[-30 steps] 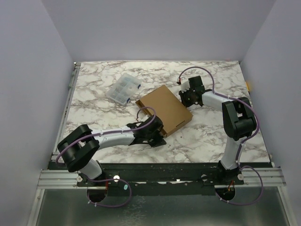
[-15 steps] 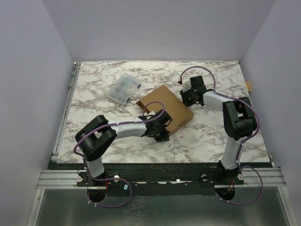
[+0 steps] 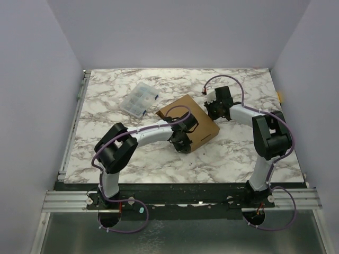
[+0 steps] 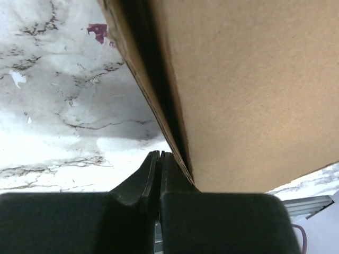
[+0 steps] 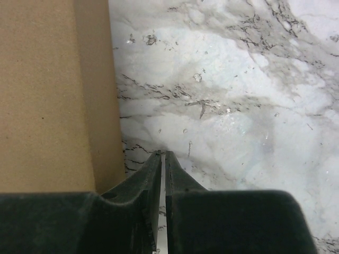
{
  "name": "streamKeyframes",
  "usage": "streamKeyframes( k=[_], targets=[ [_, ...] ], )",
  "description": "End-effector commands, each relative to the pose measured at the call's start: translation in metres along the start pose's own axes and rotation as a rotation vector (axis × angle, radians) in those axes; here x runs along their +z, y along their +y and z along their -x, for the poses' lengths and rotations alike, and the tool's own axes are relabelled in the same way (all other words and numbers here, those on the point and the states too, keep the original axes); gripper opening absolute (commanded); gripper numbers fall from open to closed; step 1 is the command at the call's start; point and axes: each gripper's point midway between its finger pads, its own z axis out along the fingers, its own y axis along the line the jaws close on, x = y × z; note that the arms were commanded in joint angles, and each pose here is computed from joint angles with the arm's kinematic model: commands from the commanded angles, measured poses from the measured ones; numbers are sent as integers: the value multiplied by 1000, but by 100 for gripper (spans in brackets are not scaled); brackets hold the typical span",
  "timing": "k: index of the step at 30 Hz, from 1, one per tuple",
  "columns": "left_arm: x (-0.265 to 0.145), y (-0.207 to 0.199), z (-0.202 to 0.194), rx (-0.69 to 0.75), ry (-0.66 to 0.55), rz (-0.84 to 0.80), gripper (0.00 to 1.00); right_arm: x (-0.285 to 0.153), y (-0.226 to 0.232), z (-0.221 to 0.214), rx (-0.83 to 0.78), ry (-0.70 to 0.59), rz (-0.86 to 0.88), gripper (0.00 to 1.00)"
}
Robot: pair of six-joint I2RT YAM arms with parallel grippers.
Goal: Fold the paper box
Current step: Close the paper box at the center of the board.
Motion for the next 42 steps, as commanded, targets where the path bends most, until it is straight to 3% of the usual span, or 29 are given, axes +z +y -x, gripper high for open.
streamKeyframes(
  k=[1, 8, 16, 20, 23, 29, 34, 42],
  targets=[
    [-14, -89, 35, -48, -109, -247, 0, -6, 69, -22, 13, 95, 164, 13],
    [-20, -63, 34, 40, -115, -222, 0, -6, 49, -28, 42, 101, 137, 15],
    [-21, 47, 48, 249, -86, -101, 1, -5, 35, -31, 55, 105, 147, 19],
    [-24, 76, 75, 348, -110, -94, 5, -1, 35, -26, 47, 98, 168, 21],
    [-28, 89, 117, 369, -218, -61, 14, 4, 36, -19, 37, 86, 197, 26],
    [-25, 73, 201, 328, -368, -55, 12, 26, 22, 7, 45, 72, 212, 28],
    [-11, 70, 251, 283, -422, -2, 6, 46, 12, 26, 43, 57, 208, 28],
    [8, 60, 282, 234, -403, -31, 4, 55, 18, 29, 30, 42, 258, 28]
  ],
)
